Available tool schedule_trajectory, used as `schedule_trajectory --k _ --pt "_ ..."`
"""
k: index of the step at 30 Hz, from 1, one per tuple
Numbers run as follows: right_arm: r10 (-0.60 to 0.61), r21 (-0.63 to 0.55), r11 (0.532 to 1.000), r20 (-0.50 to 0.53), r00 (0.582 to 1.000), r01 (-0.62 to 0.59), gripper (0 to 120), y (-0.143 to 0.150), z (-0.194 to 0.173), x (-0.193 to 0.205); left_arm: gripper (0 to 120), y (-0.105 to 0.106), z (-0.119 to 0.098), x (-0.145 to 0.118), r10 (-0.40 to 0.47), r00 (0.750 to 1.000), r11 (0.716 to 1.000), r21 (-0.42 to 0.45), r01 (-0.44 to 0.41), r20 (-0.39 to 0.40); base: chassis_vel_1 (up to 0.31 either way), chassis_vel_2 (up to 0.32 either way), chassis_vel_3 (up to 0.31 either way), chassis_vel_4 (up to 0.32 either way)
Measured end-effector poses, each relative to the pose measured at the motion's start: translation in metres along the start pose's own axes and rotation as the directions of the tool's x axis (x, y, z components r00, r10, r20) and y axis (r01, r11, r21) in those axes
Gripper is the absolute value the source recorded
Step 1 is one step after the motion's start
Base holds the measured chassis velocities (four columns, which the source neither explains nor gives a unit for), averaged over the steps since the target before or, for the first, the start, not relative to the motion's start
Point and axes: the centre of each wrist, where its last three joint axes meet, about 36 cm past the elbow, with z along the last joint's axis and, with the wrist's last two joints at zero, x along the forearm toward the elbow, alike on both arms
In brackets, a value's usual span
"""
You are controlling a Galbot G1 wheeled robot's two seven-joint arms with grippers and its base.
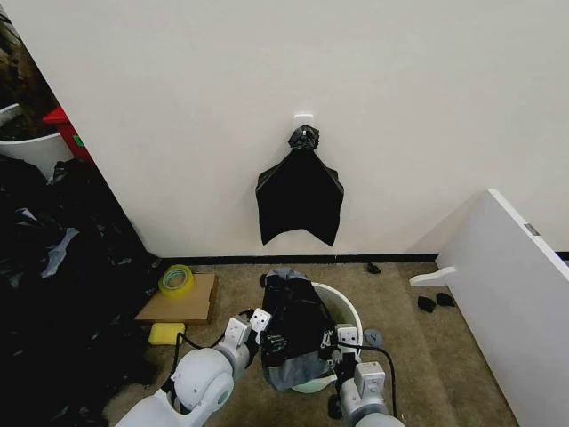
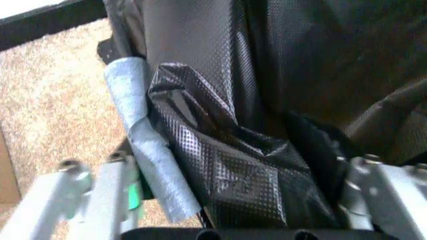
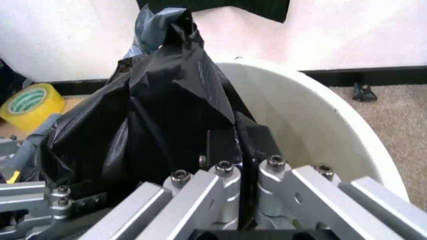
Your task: Place the garbage bag over the trash bin.
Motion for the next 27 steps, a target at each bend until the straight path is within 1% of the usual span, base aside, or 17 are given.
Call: schedule_trajectory --k 1,2,3,4,5,6,8,9,10,11,13,14,15,18,20,22,27 --pt "0.0 0.001 1.0 0.003 1.0 0.0 0 0.0 0.0 0.0 57 0.001 -0.001 0.0 -0.004 1.0 1.0 0.009 0.004 -0.005 0.0 0.0 0.0 0.0" --pt "0.0 0.001 1.0 0.003 1.0 0.0 0 0.0 0.0 0.0 57 0.001 -0.001 0.0 -0.004 1.0 1.0 0.009 0.004 -0.005 0.0 0.0 0.0 0.0" --pt "-0.002 0.002 1.0 0.008 1.0 0.002 0 0.0 0.0 0.0 54 0.005 -0.002 0.001 -0.011 1.0 1.0 0.028 0.011 -0.015 0.0 0.0 0.0 0.0" --pt "-0.003 0.003 1.0 0.013 1.0 0.003 0 0.0 0.0 0.0 48 0.007 -0.004 0.003 -0.015 1.0 0.999 0.047 0.017 -0.024 0.0 0.0 0.0 0.0" --pt "-0.003 0.003 1.0 0.013 1.0 0.003 0 0.0 0.0 0.0 48 0.007 -0.004 0.003 -0.015 1.0 0.999 0.047 0.017 -0.024 0.0 0.0 0.0 0.0" --pt "-0.004 0.005 1.0 0.018 1.0 0.004 0 0.0 0.0 0.0 45 0.009 -0.005 0.004 -0.018 0.999 0.998 0.061 0.02 -0.032 0.0 0.0 0.0 0.0" --pt "-0.008 0.016 1.0 0.042 0.999 0.007 0 -0.001 0.0 0.0 30 0.013 -0.007 0.009 -0.023 0.999 0.996 0.082 0.026 -0.041 0.0 0.0 0.0 0.0" --pt "-0.008 0.016 1.0 0.042 0.999 0.007 0 -0.001 0.0 0.0 30 0.013 -0.007 0.009 -0.023 0.999 0.996 0.082 0.026 -0.041 0.0 0.0 0.0 0.0" --pt "-0.008 0.022 1.0 0.051 0.999 0.007 0 -0.001 0.001 0.0 27 0.015 -0.007 0.011 -0.025 0.999 0.996 0.087 0.029 -0.041 0.0 0.0 0.0 0.0" --pt "-0.008 0.03 1.0 0.062 0.998 0.006 0 -0.002 0.001 0.0 22 0.017 -0.006 0.013 -0.03 0.999 0.995 0.09 0.034 -0.039 0.0 0.0 0.0 0.0" --pt "-0.008 0.038 0.999 0.074 0.997 0.006 0 -0.003 0.002 -0.001 20 0.019 -0.006 0.015 -0.034 0.999 0.995 0.091 0.036 -0.03 0.0 0.0 0.0 0.0" --pt "-0.01 0.047 0.999 0.097 0.995 0.006 0 -0.006 0.003 -0.002 11 0.021 -0.004 0.019 -0.029 1.0 0.995 0.091 0.03 -0.005 0.0 0.0 0.0 0.0" --pt "-0.013 0.052 0.999 0.116 0.993 0.007 0 -0.007 0.004 -0.003 8 0.022 -0.003 0.022 -0.018 1.0 0.996 0.085 0.016 0.013 0.0 0.0 0.0 0.0" --pt "-0.02 0.049 0.999 0.152 0.988 0.013 0 -0.011 0.004 -0.005 4 0.023 0.0 0.026 -0.002 1.0 0.998 0.067 0.0 0.029 0.0 0.0 0.0 0.0" --pt "-0.021 0.045 0.999 0.166 0.986 0.014 0 -0.013 0.003 -0.006 4 0.023 0.001 0.028 0.002 0.999 0.998 0.057 -0.004 0.033 0.0 0.0 0.0 0.0" --pt "-0.014 0.034 0.999 0.202 0.979 0.008 0 -0.02 -0.002 -0.01 4 0.025 0.007 0.034 0.003 0.999 1.0 0.011 -0.004 0.049 0.0 0.0 0.0 0.0" --pt "0.001 0.019 1.0 0.219 0.976 -0.005 0 -0.027 -0.011 -0.01 4 0.026 0.017 0.039 0.004 0.995 0.999 -0.034 0.0 0.101 0.0 0.0 0.0 0.0"
